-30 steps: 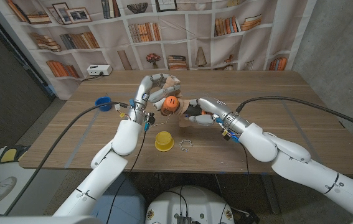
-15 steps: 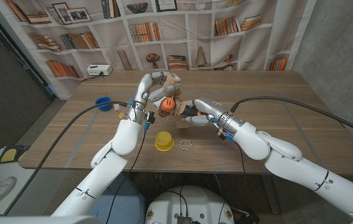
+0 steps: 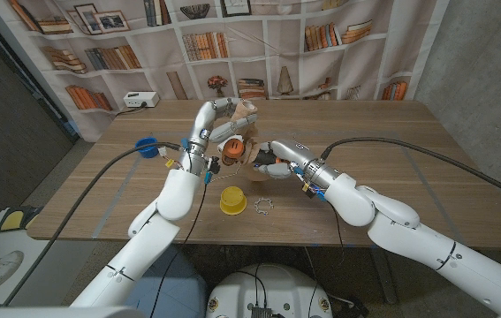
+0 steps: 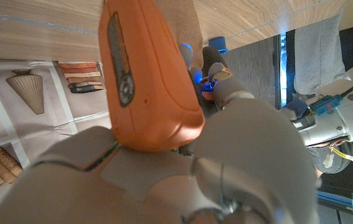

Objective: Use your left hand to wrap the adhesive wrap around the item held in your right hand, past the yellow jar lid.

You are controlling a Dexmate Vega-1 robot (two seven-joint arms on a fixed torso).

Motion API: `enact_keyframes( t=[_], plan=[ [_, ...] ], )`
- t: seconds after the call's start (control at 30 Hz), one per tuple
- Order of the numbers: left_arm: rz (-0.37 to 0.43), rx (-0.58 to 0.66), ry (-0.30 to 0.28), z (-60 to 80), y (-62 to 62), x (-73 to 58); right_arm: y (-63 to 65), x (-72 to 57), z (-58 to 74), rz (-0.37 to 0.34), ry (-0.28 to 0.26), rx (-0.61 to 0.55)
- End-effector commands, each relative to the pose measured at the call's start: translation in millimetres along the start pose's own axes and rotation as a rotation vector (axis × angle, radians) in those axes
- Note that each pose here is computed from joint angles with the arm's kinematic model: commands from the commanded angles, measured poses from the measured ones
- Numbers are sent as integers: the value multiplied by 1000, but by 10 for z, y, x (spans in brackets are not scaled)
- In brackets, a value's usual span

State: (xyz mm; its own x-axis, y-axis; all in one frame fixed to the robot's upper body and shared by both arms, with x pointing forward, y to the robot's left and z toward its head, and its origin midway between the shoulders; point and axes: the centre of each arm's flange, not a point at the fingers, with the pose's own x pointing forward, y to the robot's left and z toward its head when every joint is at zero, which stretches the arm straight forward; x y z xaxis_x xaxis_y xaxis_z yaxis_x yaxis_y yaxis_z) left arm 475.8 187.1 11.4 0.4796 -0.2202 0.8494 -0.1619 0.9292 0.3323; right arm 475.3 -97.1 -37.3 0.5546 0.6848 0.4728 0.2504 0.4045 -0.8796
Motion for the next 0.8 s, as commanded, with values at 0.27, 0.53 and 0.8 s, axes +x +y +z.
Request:
enact_keyframes(
  t=[0.27, 0.53, 0.8],
  plan=[
    [7, -21, -30, 54, 207, -142, 124, 136, 127, -2, 2, 0],
    [28, -7, -54, 123, 245, -206, 172, 177, 164, 5, -20, 1],
    [38, -11, -43, 134, 203, -278, 138, 189, 146, 15, -29, -1]
  ],
)
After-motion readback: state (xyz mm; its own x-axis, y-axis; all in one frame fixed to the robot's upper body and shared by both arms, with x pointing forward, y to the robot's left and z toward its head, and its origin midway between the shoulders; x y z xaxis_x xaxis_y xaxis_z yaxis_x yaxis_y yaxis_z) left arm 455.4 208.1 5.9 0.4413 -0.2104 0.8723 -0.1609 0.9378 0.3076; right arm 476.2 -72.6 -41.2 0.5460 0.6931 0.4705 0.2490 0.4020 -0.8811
